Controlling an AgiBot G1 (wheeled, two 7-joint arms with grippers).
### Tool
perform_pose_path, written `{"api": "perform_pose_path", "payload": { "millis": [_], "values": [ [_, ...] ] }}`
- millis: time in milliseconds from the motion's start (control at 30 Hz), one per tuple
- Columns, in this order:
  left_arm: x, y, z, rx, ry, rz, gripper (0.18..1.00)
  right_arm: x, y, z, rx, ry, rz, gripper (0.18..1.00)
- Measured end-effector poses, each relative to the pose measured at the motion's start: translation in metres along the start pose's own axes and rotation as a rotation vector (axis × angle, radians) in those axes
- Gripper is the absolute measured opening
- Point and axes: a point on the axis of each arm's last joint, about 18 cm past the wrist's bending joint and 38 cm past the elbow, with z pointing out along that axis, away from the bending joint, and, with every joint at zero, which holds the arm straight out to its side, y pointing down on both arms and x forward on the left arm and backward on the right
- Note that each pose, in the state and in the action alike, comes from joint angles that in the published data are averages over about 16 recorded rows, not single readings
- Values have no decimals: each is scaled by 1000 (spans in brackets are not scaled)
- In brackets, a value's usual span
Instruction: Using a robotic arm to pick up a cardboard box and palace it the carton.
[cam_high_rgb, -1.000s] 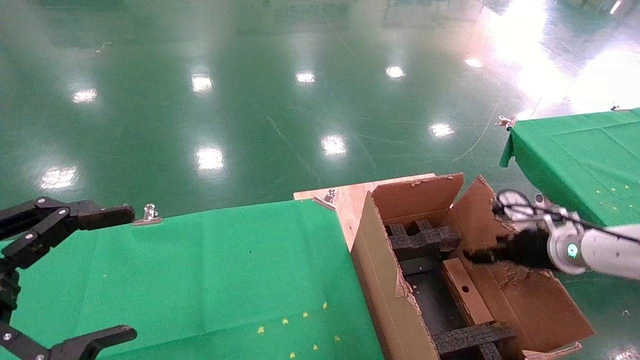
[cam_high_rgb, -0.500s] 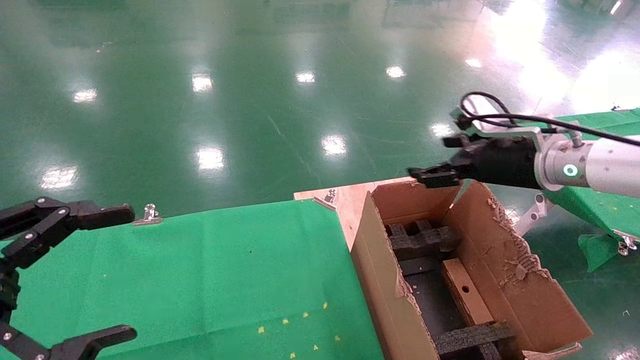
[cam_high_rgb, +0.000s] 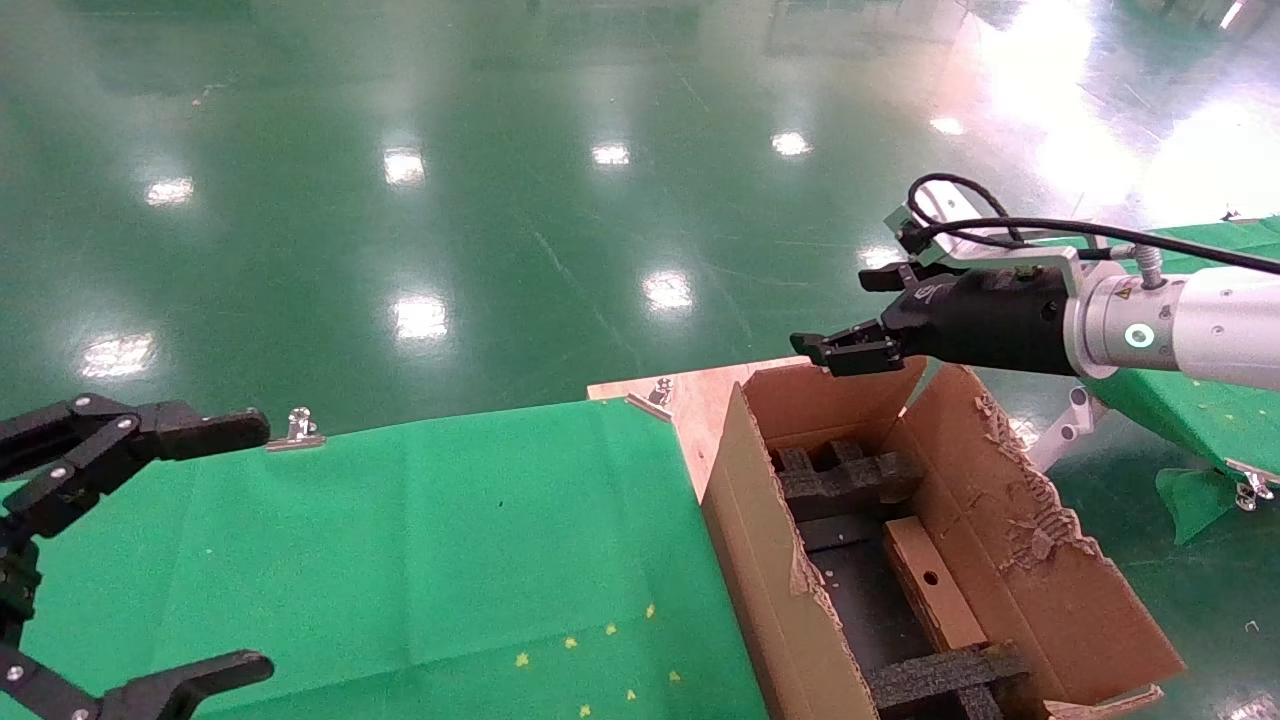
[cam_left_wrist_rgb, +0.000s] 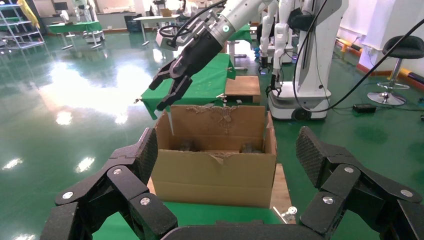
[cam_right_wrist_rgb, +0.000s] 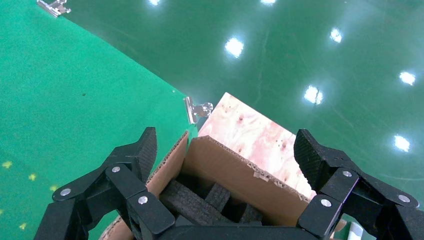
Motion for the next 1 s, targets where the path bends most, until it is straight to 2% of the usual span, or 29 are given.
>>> {"api": "perform_pose_path", "payload": {
  "millis": [233,1000],
  "values": [
    [0,0,0,0,0,0,1001,-14,-4,6,13,-67,-5,1000],
    [0,0,0,0,0,0,1001,-93,-33,8,191,-447,-64,1000]
  ]
}}
